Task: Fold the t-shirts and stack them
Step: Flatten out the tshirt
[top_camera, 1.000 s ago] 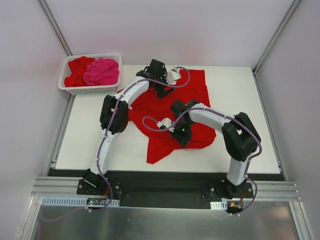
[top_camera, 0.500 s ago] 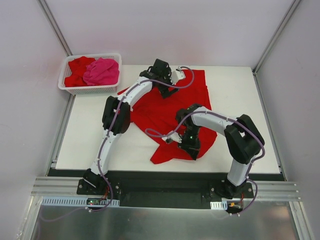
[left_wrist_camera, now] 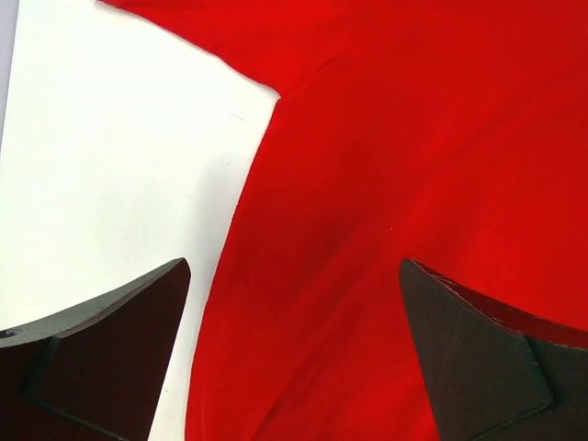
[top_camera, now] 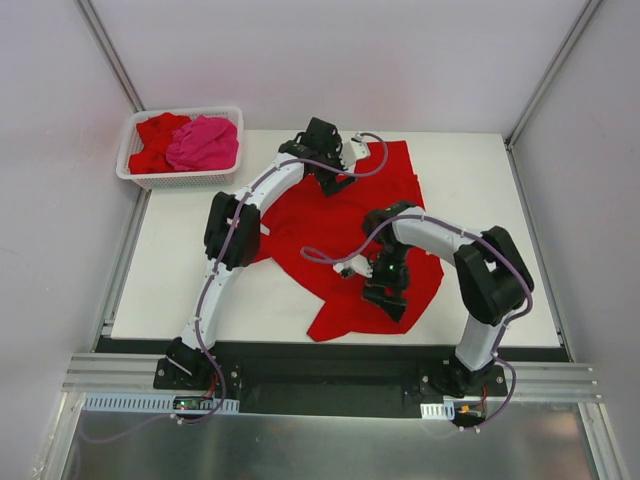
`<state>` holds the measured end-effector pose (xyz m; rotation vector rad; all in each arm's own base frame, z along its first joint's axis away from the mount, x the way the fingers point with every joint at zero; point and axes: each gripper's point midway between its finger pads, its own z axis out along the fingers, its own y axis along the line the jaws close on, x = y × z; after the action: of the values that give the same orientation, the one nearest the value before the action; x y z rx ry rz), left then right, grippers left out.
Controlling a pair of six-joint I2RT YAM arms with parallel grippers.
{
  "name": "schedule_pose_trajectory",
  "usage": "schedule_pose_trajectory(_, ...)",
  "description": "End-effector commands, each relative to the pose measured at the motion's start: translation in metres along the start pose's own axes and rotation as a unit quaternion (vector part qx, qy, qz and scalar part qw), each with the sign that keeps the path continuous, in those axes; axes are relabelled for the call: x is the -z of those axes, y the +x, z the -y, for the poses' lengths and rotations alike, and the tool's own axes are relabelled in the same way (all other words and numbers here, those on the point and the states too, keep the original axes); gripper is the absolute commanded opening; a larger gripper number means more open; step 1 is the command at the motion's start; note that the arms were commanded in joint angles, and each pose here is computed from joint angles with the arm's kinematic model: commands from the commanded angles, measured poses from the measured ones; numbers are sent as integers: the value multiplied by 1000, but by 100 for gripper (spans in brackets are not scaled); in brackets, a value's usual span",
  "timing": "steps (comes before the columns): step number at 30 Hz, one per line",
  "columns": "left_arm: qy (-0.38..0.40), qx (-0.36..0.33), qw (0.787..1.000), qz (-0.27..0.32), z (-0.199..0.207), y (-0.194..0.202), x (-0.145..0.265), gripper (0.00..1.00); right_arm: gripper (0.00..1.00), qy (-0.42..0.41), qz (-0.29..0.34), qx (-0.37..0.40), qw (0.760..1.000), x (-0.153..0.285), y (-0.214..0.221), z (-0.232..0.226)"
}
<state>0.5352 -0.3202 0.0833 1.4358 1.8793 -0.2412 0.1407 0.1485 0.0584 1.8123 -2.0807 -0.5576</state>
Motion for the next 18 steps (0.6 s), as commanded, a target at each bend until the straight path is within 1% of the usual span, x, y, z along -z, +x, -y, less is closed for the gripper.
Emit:
schedule_pose_trajectory(1, -19, -11, 999, 27, -12, -26, 23, 98, 96, 196, 83, -55, 975, 43, -17, 72)
schedule_pose_trajectory(3, -19, -3, 999, 25, -12, -25, 23, 98, 96, 268, 81, -70, 957, 50, -9, 94)
schedule_pose_trajectory(4, -17, 0, 1000, 23, -10, -23, 21, 98, 96, 313, 110, -75, 940, 61, -21, 112)
schedule_pose_trajectory(5, -15, 3, 1000, 18, -8, -19, 20, 98, 96, 334, 117, -80, 932, 64, -21, 118)
schedule_pose_trajectory(6, -13, 3, 1000, 15, -6, -17, 20, 98, 96, 361, 108, -92, 922, 66, -15, 128)
schedule_pose_trajectory(7, -14, 2, 1000, 14, -5, -17, 24, 98, 96, 381, 122, -95, 912, 71, -22, 137)
schedule_pose_trajectory(8, -3, 4, 1000, -1, 3, -4, 22, 98, 96, 384, 121, -107, 909, 69, -22, 142)
schedule_pose_trajectory(9, -4, -5, 1000, -3, 5, -5, 30, 98, 96, 398, 118, -113, 903, 72, -21, 148)
schedule_pose_trajectory(10, 0, -7, 1000, -9, 8, 0, 34, 98, 96, 415, 130, -113, 893, 77, -26, 156)
schedule_pose_trajectory(11, 18, -4, 999, -29, 22, 20, 32, 98, 96, 426, 132, -111, 888, 79, -26, 160)
schedule_pose_trajectory(12, 20, -11, 999, -31, 25, 20, 45, 98, 96, 436, 127, -112, 884, 80, -26, 166)
schedule_pose_trajectory(13, 25, -12, 999, -42, 29, 29, 49, 98, 96, 445, 129, -110, 879, 83, -29, 171)
schedule_pose_trajectory(14, 41, -8, 997, -63, 42, 48, 50, 98, 96, 446, 123, -107, 880, 83, -29, 174)
schedule_pose_trajectory(15, 42, -9, 997, -68, 44, 50, 60, 98, 96, 443, 106, -110, 883, 75, -26, 180)
schedule_pose_trajectory(17, 57, 5, 994, -91, 56, 73, 67, 98, 96, 448, 97, -107, 882, 73, -26, 188)
schedule_pose_trajectory(18, 54, 7, 994, -96, 55, 75, 73, 98, 96, 452, 88, -102, 882, 72, -24, 192)
